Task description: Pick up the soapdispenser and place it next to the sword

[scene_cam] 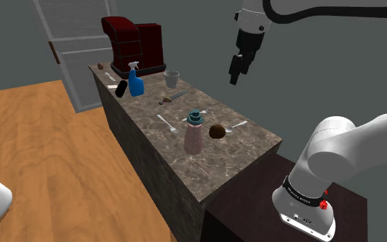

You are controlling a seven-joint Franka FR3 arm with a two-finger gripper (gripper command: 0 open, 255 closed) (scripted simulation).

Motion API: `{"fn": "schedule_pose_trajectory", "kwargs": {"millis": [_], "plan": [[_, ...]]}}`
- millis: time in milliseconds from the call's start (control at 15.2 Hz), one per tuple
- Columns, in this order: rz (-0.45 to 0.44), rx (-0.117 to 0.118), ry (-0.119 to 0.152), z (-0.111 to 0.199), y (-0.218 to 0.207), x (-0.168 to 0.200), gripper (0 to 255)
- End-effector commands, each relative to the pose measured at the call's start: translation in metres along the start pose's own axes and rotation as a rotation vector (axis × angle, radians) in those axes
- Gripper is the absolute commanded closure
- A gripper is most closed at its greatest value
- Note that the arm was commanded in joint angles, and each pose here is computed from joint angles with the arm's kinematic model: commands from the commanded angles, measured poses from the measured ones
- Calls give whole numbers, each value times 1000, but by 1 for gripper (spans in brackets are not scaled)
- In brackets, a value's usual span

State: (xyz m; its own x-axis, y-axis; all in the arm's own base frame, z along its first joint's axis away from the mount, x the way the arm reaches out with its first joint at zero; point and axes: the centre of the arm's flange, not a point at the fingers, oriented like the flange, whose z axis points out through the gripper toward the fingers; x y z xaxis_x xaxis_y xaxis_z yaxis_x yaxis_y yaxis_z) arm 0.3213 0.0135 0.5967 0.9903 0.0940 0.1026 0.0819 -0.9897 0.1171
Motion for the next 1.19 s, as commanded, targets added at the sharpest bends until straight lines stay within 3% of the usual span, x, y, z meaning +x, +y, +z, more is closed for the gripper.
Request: {"fn": "schedule_pose_trajectory", "kwargs": {"millis": [0, 1122], "plan": [[0, 0, 0, 0, 0, 0, 0], [359, 43, 101, 182, -99, 64, 0]]}}
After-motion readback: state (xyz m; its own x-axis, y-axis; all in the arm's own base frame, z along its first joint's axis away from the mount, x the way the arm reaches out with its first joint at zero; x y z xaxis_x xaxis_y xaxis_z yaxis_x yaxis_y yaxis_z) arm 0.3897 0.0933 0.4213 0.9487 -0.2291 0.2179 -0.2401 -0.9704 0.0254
